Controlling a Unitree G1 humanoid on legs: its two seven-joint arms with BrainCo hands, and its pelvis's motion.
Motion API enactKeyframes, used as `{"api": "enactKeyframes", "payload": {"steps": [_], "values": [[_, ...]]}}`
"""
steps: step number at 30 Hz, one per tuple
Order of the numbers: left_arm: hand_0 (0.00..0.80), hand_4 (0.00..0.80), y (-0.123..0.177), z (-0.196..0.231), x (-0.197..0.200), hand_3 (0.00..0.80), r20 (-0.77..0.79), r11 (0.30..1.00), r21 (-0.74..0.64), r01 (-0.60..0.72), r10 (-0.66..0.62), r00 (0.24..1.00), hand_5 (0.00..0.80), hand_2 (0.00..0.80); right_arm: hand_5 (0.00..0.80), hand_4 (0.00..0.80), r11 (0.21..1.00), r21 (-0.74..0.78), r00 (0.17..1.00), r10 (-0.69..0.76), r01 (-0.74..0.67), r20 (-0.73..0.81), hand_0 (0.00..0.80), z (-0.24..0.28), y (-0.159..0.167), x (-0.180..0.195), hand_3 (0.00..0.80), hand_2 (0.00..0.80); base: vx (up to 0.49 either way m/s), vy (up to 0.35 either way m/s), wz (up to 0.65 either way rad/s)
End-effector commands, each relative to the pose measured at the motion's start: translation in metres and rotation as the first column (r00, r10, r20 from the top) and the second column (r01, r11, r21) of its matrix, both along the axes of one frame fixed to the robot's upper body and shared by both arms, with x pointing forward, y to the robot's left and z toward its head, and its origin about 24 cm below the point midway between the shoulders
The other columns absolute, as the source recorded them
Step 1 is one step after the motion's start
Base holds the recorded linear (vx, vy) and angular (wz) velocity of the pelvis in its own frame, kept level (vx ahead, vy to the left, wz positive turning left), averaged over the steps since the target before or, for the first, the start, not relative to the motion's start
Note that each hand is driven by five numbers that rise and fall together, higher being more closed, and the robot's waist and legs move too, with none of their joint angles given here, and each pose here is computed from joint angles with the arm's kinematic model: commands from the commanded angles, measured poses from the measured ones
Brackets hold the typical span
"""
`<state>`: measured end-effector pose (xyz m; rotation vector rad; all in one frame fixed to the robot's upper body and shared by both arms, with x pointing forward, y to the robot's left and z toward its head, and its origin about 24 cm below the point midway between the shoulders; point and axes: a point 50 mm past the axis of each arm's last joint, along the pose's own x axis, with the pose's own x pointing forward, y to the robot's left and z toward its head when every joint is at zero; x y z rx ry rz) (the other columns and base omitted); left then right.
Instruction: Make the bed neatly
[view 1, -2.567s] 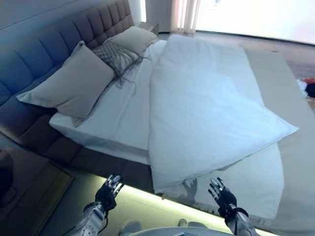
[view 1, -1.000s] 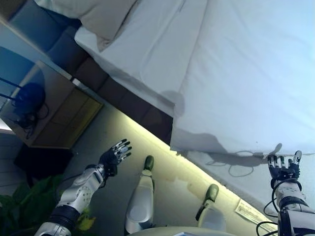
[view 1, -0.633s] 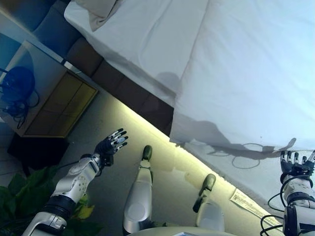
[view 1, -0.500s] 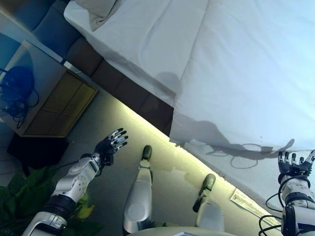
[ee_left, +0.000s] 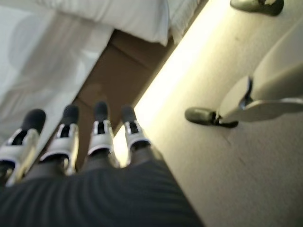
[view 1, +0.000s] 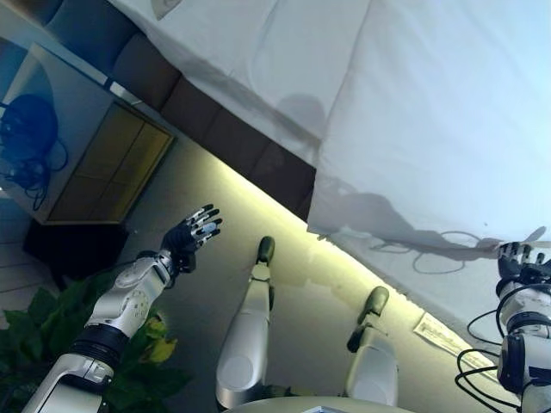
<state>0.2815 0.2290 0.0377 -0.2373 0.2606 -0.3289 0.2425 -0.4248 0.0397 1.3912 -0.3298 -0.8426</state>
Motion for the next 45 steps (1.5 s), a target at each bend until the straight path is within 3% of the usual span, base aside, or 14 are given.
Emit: {"api": "enactKeyframes", "payload": {"steps": [1, 8, 9, 10, 11, 22, 29, 39, 45], "values": [[0.0, 0.0, -0.001, 0.012, 0.002, 0.0, 0.07, 1.0, -0.011, 0.021, -0.021, 0.997, 0.0, 0.0, 0.0, 0.0, 0.997, -0.076, 0.997, -0.01, 0.016, 0.071, 0.0, 0.028, -0.015, 0.001, 0.0, 0.0, 0.003, 0.009, 0.06], [0.0, 0.0, 0.0, 0.018, 0.001, 0.0, 0.097, 0.999, -0.028, 0.033, -0.031, 0.995, 0.0, 0.0, 0.0, 0.0, 0.984, -0.177, 0.992, 0.008, 0.014, 0.125, 0.0, 0.07, -0.023, 0.016, 0.0, 0.0, 0.006, 0.004, 0.01], [0.0, 0.0, 0.001, 0.018, 0.001, 0.0, 0.099, 0.999, -0.028, 0.034, -0.031, 0.995, 0.0, 0.0, 0.383, 0.383, 0.983, -0.184, 0.991, 0.008, 0.017, 0.132, 0.383, 0.073, -0.024, 0.017, 0.383, 0.383, 0.018, 0.008, 0.04], [0.0, 0.0, 0.003, 0.019, 0.002, 0.0, 0.1, 0.999, -0.027, 0.033, -0.03, 0.995, 0.0, 0.0, 0.656, 0.656, 0.982, -0.19, 0.99, 0.009, 0.017, 0.137, 0.656, 0.077, -0.025, 0.018, 0.656, 0.656, 0.015, -0.004, 0.04], [0.0, 0.0, 0.004, 0.02, 0.002, 0.0, 0.101, 0.999, -0.025, 0.032, -0.029, 0.994, 0.0, 0.0, 0.8, 0.8, 0.981, -0.194, 0.99, 0.008, 0.02, 0.141, 0.8, 0.079, -0.025, 0.019, 0.8, 0.8, 0.014, -0.012, 0.05], [0.0, 0.0, 0.007, 0.024, 0.006, 0.0, 0.105, 0.999, -0.022, 0.029, -0.026, 0.994, 0.0, 0.0, 0.8, 0.8, 0.992, -0.127, 0.995, 0.02, -0.008, 0.095, 0.8, 0.07, -0.024, 0.018, 0.8, 0.8, 0.003, -0.004, 0.01], [0.0, 0.0, -0.003, 0.027, 0.005, 0.0, 0.13, 0.998, -0.044, 0.041, -0.035, 0.991, 0.0, 0.0, 0.8, 0.8, 0.952, -0.278, 0.991, 0.113, -0.13, -0.074, 0.8, 0.037, -0.005, 0.016, 0.8, 0.8, 0.028, 0.036, 0.05], [0.0, 0.0, -0.036, -0.005, 0.008, 0.0, -0.005, 0.998, 0.008, 0.06, -0.06, 0.998, 0.0, 0.0, 0.8, 0.8, 0.857, -0.326, 0.916, 0.361, -0.399, -0.174, 0.8, -0.012, 0.099, 0.045, 0.8, 0.8, 0.084, 0.006, -0.01], [0.0, 0.0, -0.091, -0.027, 0.001, 0.0, -0.15, 0.975, -0.184, 0.122, -0.15, 0.977, 0.0, 0.0, 0.8, 0.8, 0.78, -0.323, 0.843, 0.479, -0.536, -0.244, 0.8, -0.032, 0.159, 0.042, 0.8, 0.8, 0.16, 0.108, 0.04]]}}
